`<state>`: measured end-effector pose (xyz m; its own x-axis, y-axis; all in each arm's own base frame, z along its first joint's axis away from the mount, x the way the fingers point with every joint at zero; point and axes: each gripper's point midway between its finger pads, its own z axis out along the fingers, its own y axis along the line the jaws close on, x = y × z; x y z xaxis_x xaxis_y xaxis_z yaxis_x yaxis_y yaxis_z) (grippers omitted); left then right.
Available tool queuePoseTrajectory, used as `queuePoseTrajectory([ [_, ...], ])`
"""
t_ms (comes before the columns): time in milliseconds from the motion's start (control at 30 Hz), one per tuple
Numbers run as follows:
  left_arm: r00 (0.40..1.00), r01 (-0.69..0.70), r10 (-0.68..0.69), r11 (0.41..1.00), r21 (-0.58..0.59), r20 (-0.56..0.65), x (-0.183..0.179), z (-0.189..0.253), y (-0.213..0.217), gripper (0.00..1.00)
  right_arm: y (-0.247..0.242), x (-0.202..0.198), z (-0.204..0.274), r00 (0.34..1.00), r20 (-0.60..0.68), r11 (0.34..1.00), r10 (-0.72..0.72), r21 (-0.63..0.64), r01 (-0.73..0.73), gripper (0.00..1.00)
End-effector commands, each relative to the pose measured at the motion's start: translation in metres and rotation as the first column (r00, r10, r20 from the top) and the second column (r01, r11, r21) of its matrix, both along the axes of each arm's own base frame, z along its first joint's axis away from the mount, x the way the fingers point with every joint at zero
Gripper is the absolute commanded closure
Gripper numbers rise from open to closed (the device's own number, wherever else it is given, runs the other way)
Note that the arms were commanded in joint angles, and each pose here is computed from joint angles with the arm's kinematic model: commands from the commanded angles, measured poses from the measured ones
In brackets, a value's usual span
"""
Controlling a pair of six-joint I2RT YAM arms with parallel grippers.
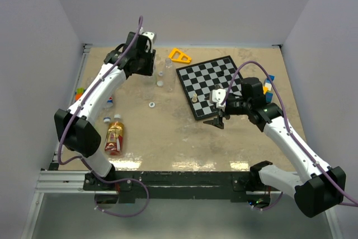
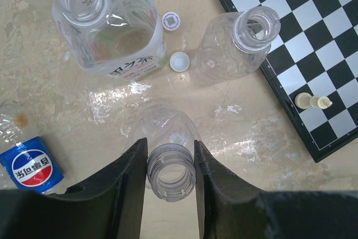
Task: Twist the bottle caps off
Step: Place the plastic bottle at the center of the board.
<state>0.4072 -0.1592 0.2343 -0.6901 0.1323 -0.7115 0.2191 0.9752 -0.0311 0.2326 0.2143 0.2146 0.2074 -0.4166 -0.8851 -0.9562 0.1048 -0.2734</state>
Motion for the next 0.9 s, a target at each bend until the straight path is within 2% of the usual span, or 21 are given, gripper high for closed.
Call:
queuePoseTrajectory([
  [0,0.999,0.025,-0.023,0.998,-0.051,0.034,0.017,0.016,0.003,1.0,-0.002,0.001,0.008,0.999,0.041,1.0,-0.005,0.006,0.005,0.02],
  [433,0.999,0.037,-0.041,0.994,-0.102,-0.031,0.029,-0.011,0.002,0.99,-0.002,0.002,0.006,0.999,0.034,1.0,-0.007,0.002,0.007,0.02],
  [633,0.999,0.014,-0.018,0.996,-0.093,-0.037,0.03,-0.016,0.008,0.71,-0.002,0.001,0.005,0.999,0.033,1.0,-0.006,0.001,0.006,0.02],
  [867,1.0,-0.001,-0.001,0.996,-0.086,-0.024,0.029,-0.01,0.013,0.5,-0.002,0.001,0.005,0.999,0.034,1.0,-0.005,0.001,0.005,0.02],
])
